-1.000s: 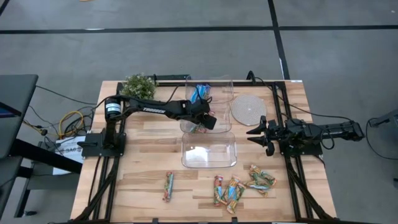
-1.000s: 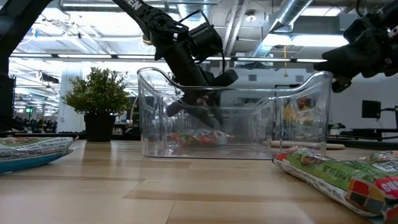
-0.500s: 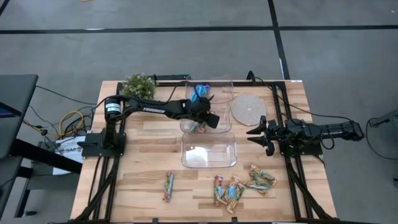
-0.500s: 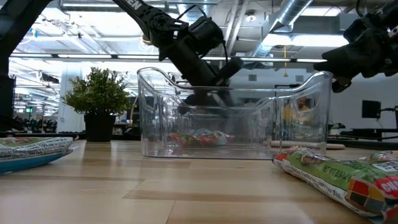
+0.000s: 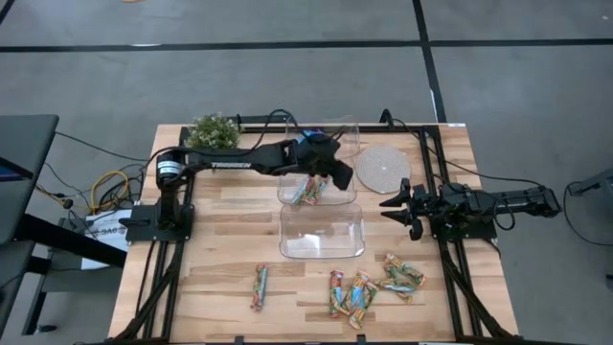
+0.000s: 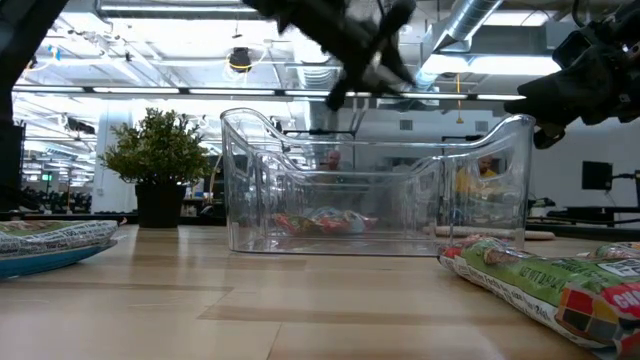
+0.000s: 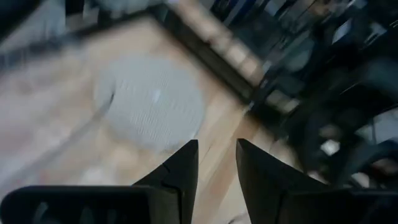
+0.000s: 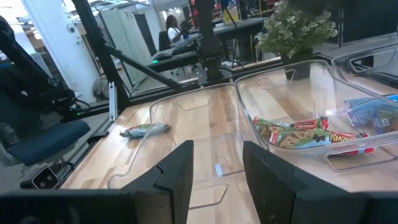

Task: Pick and place Granola Bars by type
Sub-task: Put the red granola bar into the middle transparent bin

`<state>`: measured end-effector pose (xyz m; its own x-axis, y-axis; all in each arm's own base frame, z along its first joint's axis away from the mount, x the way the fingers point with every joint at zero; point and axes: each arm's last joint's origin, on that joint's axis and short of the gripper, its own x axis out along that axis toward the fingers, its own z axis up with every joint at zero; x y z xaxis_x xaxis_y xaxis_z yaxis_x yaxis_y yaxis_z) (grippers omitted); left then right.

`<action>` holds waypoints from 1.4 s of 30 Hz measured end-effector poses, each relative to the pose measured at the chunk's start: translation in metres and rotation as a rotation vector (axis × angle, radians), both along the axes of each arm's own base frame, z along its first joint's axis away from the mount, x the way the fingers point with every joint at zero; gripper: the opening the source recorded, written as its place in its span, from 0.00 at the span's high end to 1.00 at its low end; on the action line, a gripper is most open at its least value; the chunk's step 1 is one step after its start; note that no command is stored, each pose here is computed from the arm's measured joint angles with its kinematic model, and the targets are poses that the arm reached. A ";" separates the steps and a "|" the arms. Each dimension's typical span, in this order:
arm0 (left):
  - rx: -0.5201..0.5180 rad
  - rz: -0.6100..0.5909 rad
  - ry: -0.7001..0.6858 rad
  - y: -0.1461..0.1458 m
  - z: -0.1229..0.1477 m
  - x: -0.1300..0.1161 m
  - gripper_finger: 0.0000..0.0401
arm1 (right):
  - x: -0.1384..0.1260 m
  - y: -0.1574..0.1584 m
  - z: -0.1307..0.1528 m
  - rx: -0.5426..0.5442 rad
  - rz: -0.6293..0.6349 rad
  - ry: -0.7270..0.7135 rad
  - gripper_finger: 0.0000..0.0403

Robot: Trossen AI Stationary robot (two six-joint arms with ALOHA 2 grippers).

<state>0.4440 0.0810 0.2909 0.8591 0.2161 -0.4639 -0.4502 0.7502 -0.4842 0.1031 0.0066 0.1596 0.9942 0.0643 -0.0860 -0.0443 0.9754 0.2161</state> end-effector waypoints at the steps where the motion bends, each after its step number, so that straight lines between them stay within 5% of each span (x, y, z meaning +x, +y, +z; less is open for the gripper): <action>1: 0.033 0.005 -0.019 -0.003 0.011 -0.001 0.75 | 0.000 0.000 0.000 0.000 0.000 0.000 0.67; 9: 0.186 -0.004 -0.127 -0.020 0.072 -0.008 0.75 | 0.000 0.000 0.000 0.000 0.000 0.000 0.67; 27: 0.188 -0.095 -0.089 -0.055 0.070 -0.014 0.75 | 0.000 0.000 0.000 0.000 0.000 0.000 0.67; 33: 0.179 -0.110 -0.089 -0.069 0.053 -0.054 0.75 | 0.000 0.000 0.000 0.000 0.000 0.000 0.67; 42: 0.139 -0.147 -0.089 -0.099 0.026 -0.160 0.75 | 0.000 0.000 0.000 0.000 0.000 0.000 0.67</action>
